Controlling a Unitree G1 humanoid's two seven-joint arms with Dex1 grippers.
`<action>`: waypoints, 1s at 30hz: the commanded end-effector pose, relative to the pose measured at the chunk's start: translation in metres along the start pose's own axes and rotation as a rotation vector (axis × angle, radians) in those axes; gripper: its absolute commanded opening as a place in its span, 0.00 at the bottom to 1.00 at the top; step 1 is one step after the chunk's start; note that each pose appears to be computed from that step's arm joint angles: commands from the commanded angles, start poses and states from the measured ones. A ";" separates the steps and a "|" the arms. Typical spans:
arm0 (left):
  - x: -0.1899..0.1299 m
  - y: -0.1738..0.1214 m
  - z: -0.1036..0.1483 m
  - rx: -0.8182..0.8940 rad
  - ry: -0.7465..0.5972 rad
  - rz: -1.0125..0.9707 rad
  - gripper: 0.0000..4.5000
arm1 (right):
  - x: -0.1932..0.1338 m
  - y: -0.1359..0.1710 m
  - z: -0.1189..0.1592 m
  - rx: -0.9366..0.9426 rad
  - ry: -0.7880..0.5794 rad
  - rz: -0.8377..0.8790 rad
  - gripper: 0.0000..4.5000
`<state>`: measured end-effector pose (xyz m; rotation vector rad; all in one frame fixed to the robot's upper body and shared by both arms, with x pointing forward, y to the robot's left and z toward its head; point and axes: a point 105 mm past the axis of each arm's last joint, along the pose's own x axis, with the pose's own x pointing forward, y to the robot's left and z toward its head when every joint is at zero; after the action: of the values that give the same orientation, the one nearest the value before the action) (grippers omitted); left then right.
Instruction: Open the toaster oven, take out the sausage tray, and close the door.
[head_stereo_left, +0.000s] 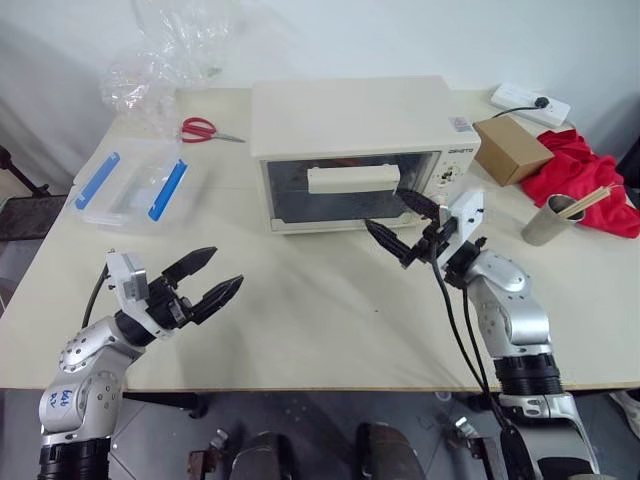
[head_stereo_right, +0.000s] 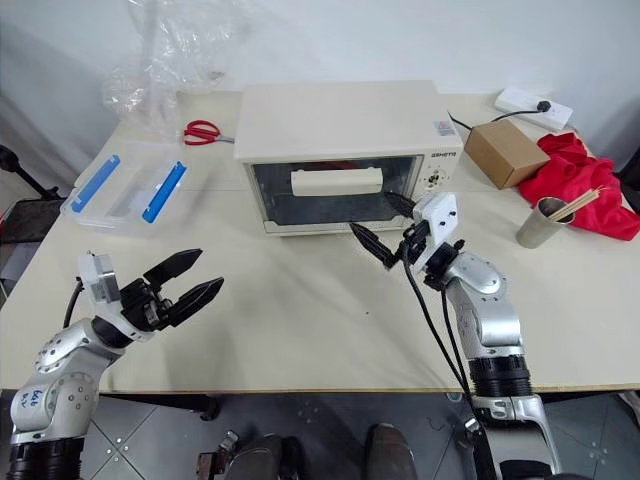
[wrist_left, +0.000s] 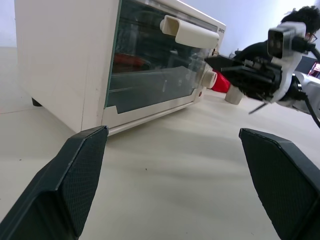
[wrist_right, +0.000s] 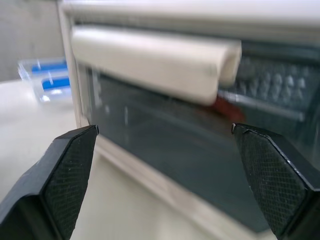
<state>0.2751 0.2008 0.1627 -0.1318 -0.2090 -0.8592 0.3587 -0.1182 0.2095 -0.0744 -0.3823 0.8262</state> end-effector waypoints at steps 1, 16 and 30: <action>0.001 -0.001 0.004 0.015 -0.012 -0.012 0.99 | 0.001 0.000 0.019 -0.016 -0.088 0.023 1.00; 0.015 0.008 0.016 -0.040 -0.061 -0.033 0.95 | -0.036 0.038 -0.006 -0.189 0.093 0.319 1.00; 0.093 0.024 0.045 0.013 -0.134 -0.156 0.03 | -0.045 0.033 -0.019 -0.393 0.111 0.335 1.00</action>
<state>0.3431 0.1667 0.2274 -0.2017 -0.3565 -0.9794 0.3162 -0.1282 0.1631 -0.5261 -0.3884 1.0630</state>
